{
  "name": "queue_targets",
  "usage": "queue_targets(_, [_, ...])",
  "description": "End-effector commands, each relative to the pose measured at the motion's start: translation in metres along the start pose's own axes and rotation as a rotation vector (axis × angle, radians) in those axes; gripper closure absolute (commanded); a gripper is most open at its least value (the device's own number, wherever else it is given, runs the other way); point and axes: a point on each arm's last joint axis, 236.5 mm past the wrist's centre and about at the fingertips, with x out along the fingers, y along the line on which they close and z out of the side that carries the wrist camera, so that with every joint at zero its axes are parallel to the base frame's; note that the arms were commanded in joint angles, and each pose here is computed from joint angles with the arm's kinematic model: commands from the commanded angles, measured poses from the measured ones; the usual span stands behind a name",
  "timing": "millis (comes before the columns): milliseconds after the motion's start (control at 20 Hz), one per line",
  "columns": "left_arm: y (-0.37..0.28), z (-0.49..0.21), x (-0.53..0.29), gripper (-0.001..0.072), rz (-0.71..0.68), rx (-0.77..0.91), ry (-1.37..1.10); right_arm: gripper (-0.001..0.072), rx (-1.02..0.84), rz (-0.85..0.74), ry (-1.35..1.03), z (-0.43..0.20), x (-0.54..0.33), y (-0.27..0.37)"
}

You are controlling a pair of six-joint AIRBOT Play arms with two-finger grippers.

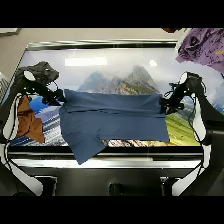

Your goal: Fold the clothes and pants, and hang the long-sleeved shirts on hangers.

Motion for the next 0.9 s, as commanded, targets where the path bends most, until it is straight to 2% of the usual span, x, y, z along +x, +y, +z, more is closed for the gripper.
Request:
queue_targets(0, [-0.002,0.006,-0.014,0.0031,-0.01,0.001,-0.038,0.0183,-0.018,0.016,0.049,-0.013,-0.003,0.004])
queue_targets(50, [0.0,0.009,-0.028,0.0031,-0.012,-0.003,-0.068,0.0161,-0.019,0.021,0.046,-0.017,-0.011,0.001])
queue_targets(150, [0.013,0.004,-0.064,0.0032,0.007,-0.008,-0.105,0.0162,0.004,0.056,-0.03,-0.017,-0.042,-0.011])
queue_targets(250, [0.051,-0.02,-0.091,0.0032,0.084,-0.06,-0.105,0.0164,0.027,0.174,-0.143,-0.016,-0.073,-0.024])
queue_targets(350, [0.082,-0.06,-0.099,0.0032,0.082,-0.159,-0.097,0.0164,0.091,0.323,-0.214,-0.034,-0.083,-0.043])
queue_targets(500, [0.079,-0.125,-0.073,0.0033,-0.064,-0.267,-0.129,0.0164,0.179,0.477,-0.211,-0.076,-0.057,-0.052])
queue_targets(750, [0.025,-0.23,-0.001,0.0033,-0.296,-0.369,-0.069,0.0166,0.221,0.517,-0.131,-0.117,-0.004,-0.038])
queue_targets(850, [0.009,-0.252,0.017,0.0033,-0.347,-0.382,-0.041,0.0174,0.216,0.533,-0.138,-0.117,-0.002,-0.034])
